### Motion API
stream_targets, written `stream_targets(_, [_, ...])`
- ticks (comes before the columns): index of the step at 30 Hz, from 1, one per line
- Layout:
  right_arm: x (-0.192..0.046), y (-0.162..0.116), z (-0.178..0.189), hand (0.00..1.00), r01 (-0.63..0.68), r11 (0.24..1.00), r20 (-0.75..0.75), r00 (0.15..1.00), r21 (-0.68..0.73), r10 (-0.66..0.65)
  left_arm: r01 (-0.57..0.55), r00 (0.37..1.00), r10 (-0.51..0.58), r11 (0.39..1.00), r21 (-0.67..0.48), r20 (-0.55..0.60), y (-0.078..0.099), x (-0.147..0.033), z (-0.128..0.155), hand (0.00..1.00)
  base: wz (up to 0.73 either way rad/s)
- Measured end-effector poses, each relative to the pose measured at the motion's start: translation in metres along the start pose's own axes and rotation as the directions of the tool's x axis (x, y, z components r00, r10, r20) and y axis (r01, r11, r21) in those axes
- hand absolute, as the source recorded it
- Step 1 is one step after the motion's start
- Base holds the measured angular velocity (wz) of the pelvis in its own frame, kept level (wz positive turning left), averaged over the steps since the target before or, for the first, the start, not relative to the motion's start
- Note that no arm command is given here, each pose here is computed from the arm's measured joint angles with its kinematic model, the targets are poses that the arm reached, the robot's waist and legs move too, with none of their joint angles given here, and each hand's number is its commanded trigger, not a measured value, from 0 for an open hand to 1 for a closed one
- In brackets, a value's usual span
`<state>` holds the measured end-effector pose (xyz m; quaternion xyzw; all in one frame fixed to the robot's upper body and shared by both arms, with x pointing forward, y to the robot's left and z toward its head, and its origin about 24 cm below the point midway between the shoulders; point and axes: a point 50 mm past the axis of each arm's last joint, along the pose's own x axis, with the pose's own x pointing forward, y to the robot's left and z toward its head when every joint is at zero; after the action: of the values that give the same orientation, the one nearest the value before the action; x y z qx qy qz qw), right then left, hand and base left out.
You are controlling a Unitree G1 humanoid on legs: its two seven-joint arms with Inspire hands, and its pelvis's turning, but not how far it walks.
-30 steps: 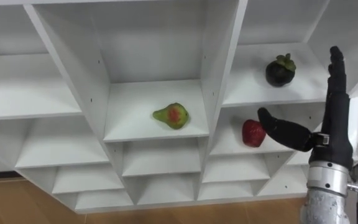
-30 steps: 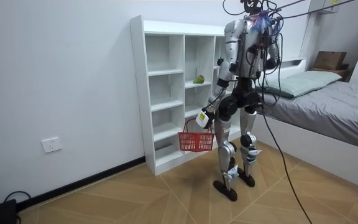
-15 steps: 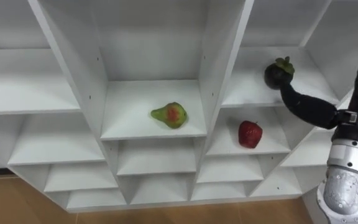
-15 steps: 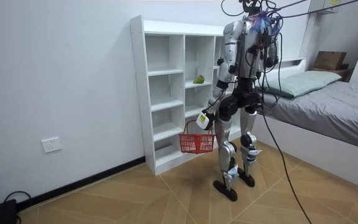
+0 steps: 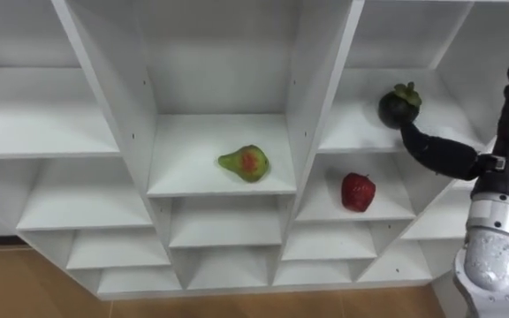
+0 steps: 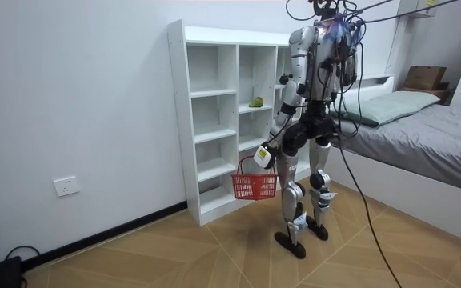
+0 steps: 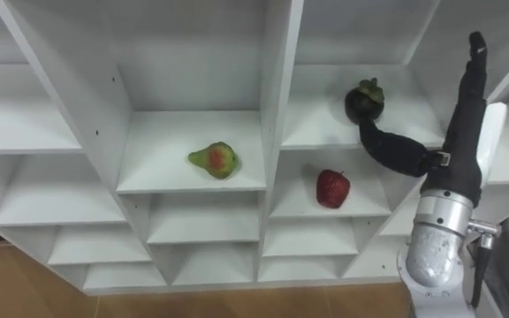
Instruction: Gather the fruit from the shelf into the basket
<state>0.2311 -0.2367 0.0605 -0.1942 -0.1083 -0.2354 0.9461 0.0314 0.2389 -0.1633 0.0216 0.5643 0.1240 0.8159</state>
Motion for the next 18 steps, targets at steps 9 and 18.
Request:
stream_targets(9, [0.001,0.004,-0.006,0.0,-0.056,0.998,-0.025,0.998,-0.018,0.055,-0.008,1.0,0.008,0.999,0.051,-0.003,0.003,0.0,0.0,1.0,0.02])
stream_targets(18, [0.001,0.007,-0.014,0.0,-0.093,0.995,-0.065,0.994,-0.033,0.091,-0.01,1.0,0.008,0.996,0.087,0.017,0.005,0.001,0.007,1.0,0.0])
